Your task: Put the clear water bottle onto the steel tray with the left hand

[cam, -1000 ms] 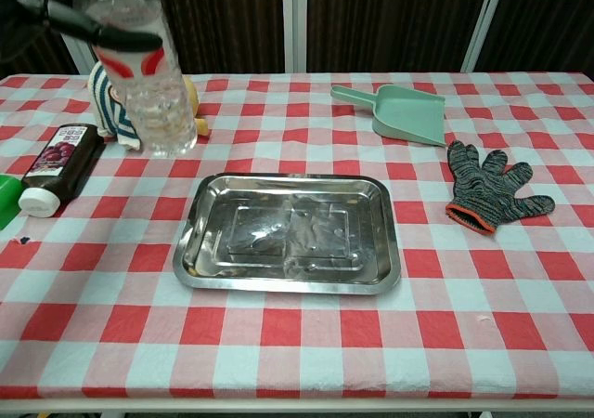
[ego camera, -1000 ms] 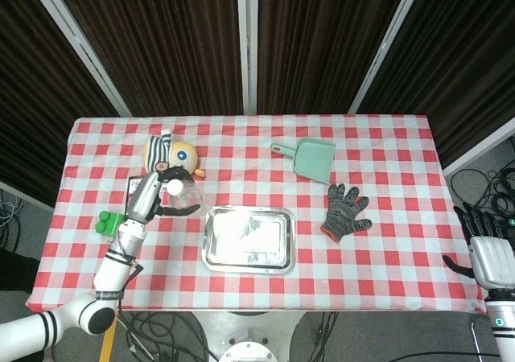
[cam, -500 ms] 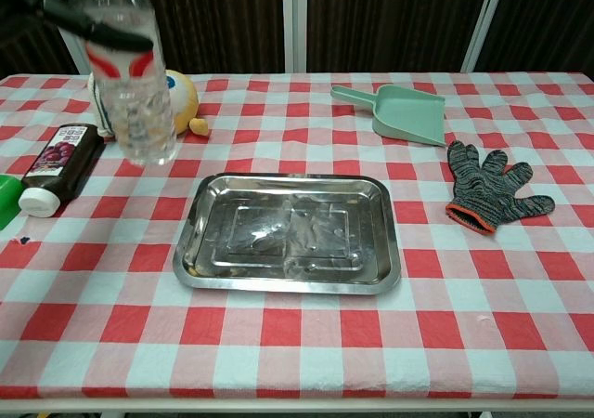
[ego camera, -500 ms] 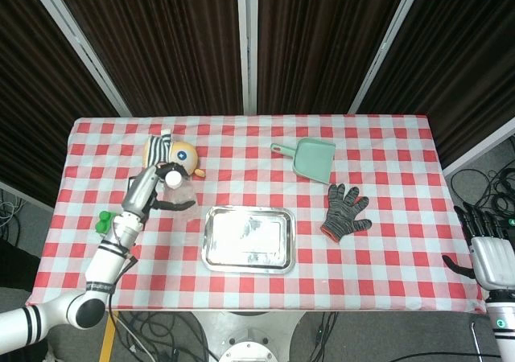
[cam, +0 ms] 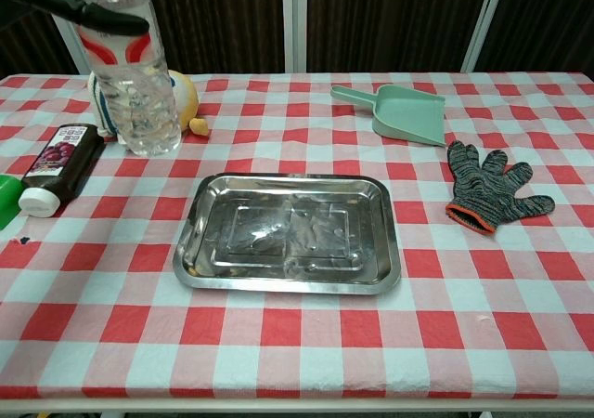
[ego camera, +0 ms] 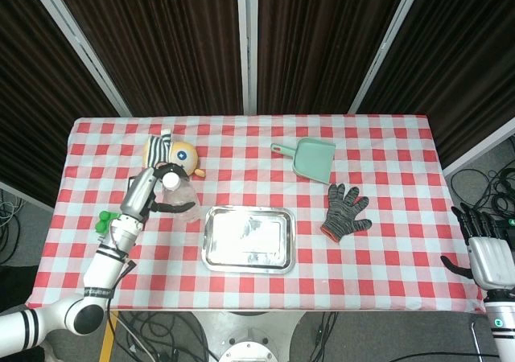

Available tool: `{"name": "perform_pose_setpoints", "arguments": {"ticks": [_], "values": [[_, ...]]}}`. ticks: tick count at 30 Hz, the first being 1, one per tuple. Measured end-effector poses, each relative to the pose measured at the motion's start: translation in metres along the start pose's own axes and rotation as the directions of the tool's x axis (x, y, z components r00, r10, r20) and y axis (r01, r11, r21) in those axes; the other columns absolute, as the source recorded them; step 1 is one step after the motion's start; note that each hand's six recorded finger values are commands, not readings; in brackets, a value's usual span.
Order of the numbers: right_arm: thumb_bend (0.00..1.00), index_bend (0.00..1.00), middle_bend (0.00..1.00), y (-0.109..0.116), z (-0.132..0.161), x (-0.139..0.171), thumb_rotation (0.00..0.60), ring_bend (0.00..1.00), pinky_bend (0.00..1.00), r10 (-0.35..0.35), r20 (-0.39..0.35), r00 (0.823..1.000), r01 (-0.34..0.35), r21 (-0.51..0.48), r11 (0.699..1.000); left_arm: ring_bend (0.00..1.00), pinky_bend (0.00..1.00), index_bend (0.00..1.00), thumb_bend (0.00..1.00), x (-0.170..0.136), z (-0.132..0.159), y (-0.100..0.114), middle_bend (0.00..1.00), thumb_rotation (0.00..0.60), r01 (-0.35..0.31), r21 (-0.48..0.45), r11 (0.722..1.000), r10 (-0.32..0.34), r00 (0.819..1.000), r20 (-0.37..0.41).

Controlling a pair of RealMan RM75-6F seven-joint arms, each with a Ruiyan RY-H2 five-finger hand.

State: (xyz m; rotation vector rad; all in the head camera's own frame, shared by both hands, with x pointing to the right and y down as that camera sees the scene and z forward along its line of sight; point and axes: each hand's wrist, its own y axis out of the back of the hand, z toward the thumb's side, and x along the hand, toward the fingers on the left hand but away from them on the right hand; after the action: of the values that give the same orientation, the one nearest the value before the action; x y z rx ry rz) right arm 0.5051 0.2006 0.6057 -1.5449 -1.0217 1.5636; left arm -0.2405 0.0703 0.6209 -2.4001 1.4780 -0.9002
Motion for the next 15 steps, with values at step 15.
{"name": "perform_pose_setpoints", "arguments": {"ticks": [15], "values": [[0.12,0.0,0.0,0.001,-0.002,0.0,0.6,0.0,0.0,-0.004,0.003,1.0,0.004,-0.001,1.0,0.52,0.57,0.58,0.18,-0.01,-0.011,-0.012,0.65,0.6,0.058,0.007,0.998,-0.058,0.998,-0.029]]}}
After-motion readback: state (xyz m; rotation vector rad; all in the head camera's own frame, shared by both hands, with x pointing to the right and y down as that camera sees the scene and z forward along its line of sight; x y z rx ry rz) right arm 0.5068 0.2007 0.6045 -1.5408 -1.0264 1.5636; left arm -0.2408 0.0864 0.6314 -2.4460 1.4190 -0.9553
